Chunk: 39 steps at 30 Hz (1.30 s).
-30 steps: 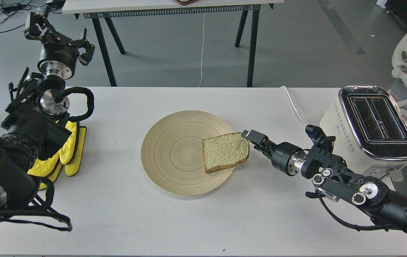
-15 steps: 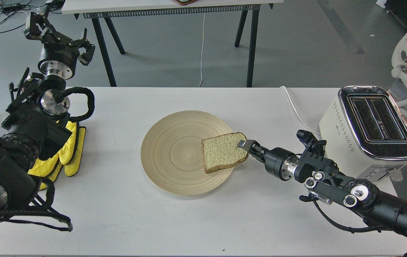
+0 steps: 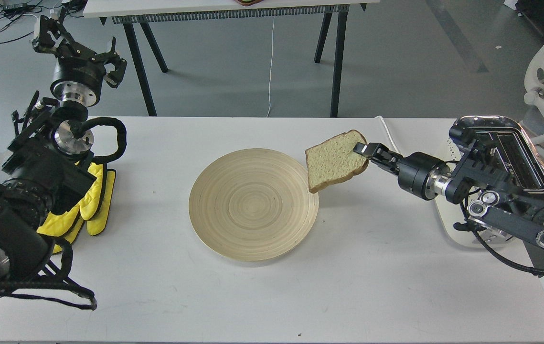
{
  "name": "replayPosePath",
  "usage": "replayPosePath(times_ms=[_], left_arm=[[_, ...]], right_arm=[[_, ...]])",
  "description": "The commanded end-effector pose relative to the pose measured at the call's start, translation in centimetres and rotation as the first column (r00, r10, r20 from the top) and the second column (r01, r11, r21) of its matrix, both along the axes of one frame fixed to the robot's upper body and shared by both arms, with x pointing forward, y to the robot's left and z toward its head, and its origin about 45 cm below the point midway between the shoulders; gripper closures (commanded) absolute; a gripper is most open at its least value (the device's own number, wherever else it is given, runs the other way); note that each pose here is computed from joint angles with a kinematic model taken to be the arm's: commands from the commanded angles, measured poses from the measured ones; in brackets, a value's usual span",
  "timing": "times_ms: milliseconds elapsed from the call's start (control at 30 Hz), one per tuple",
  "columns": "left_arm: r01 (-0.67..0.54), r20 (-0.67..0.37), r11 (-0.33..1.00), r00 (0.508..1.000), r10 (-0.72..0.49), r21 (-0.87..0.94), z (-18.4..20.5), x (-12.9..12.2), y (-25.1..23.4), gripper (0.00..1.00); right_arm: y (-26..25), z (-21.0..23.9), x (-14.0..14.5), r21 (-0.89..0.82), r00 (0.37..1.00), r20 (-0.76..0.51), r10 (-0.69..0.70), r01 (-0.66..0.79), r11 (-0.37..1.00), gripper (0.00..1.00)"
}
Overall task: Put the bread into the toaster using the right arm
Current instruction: 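Grasp the bread slice edge with the right gripper and lift it, then carry the bread above the toaster slot with the right gripper, then lower the bread into the toaster slot and release it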
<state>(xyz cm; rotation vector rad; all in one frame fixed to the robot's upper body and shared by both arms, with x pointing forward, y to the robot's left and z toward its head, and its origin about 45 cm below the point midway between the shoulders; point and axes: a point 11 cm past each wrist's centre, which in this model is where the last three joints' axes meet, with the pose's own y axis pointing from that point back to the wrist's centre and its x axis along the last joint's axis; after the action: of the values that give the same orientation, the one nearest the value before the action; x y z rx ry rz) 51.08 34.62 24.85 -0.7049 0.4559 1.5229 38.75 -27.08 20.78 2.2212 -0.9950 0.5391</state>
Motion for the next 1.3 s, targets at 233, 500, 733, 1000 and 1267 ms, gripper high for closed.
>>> replayPosePath(times_ms=[233,500,733,1000,1267], left_arm=[[0.001,-0.001,1.0,1.0,-0.001,-0.001,0.0,0.0,-0.1,0.0],[0.002,-0.001,1.0,1.0,-0.002,0.0,0.0,0.0,-0.1,0.0],[0.004,-0.001,1.0,1.0,-0.004,-0.003,-0.1,0.0,-0.2,0.0],[0.004,-0.002,1.0,1.0,-0.004,-0.001,-0.1,0.0,-0.3,0.0],[0.004,-0.002,1.0,1.0,-0.004,-0.001,-0.1,0.0,-0.3,0.0]], right_arm=[[-14.8,15.7,-2.6,-0.437,0.985,0.169,-0.02,0.093,0.895,0.98],[-19.0,16.9,-5.2,-0.601,0.986,0.161,-0.034,0.125,0.789,0.98],[-19.7,14.5,-5.8,-0.645,0.994,0.097,-0.043,0.095,0.758,0.98],[-19.9,12.7,-5.7,-0.651,0.996,0.075,-0.052,0.089,0.754,0.97],[-20.2,11.5,-4.8,-0.645,0.992,0.105,-0.071,0.122,0.754,0.97]])
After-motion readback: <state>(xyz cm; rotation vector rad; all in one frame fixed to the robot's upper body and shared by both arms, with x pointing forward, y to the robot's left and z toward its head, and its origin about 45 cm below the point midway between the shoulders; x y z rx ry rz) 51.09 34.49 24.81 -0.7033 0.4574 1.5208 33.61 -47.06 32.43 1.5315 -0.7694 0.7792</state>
